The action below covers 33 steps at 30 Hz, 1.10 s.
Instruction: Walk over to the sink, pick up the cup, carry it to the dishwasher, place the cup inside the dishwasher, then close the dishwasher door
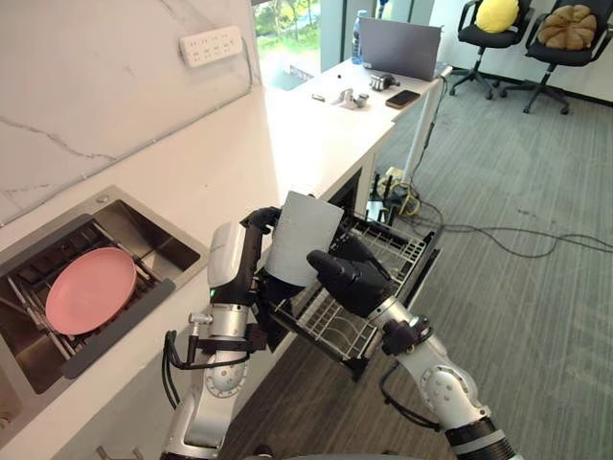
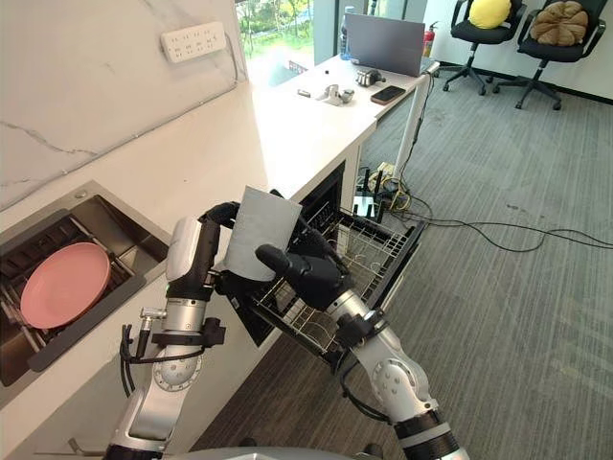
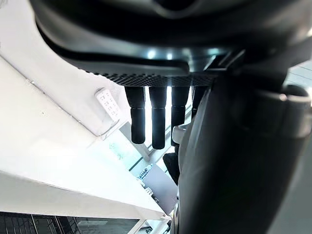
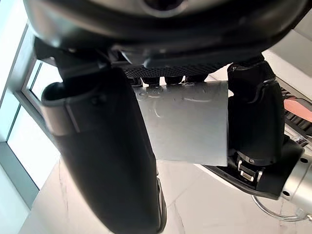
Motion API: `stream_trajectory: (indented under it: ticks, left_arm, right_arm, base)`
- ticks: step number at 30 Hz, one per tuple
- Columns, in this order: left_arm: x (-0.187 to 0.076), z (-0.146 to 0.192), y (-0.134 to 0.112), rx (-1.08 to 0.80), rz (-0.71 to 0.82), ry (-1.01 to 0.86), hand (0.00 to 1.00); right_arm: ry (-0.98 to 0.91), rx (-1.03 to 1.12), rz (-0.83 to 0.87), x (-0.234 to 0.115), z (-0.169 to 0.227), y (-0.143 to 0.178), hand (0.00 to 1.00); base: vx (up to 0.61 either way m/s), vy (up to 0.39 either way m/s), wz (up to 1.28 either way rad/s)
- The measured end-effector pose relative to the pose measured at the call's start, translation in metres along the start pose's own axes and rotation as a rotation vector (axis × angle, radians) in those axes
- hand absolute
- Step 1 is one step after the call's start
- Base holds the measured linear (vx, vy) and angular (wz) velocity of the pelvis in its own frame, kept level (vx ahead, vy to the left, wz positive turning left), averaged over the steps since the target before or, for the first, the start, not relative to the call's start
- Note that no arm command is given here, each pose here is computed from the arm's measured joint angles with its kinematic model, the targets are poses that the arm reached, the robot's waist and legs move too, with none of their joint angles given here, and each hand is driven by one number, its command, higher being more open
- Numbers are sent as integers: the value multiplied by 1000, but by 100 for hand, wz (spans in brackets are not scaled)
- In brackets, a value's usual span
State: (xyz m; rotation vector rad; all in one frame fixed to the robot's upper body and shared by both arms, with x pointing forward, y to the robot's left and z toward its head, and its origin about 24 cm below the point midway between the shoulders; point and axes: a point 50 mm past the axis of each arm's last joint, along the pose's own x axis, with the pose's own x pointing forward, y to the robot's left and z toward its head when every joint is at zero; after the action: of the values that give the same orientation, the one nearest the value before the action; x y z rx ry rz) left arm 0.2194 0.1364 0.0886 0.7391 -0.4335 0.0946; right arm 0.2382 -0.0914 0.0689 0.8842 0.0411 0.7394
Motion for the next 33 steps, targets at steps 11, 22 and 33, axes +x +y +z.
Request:
stream_trajectory:
  ticks: [11,22,33]
  left_arm:
    - [-5,-2,-13,100,-31,-29,0]
    - [-7,0,-19,83,-34,-30,100]
    - [-15,-2,-15,-162,6,48,100]
  right_arm:
    - [61,-14,-171,4,-8,-4,0]
    - [-25,-86,-250,17,-10,6,0]
    - [-526,-329,-759,-17,75,-28,0]
  base:
    - [-7,0,0]
    - [-6,0,0]
    - [0,0,-1]
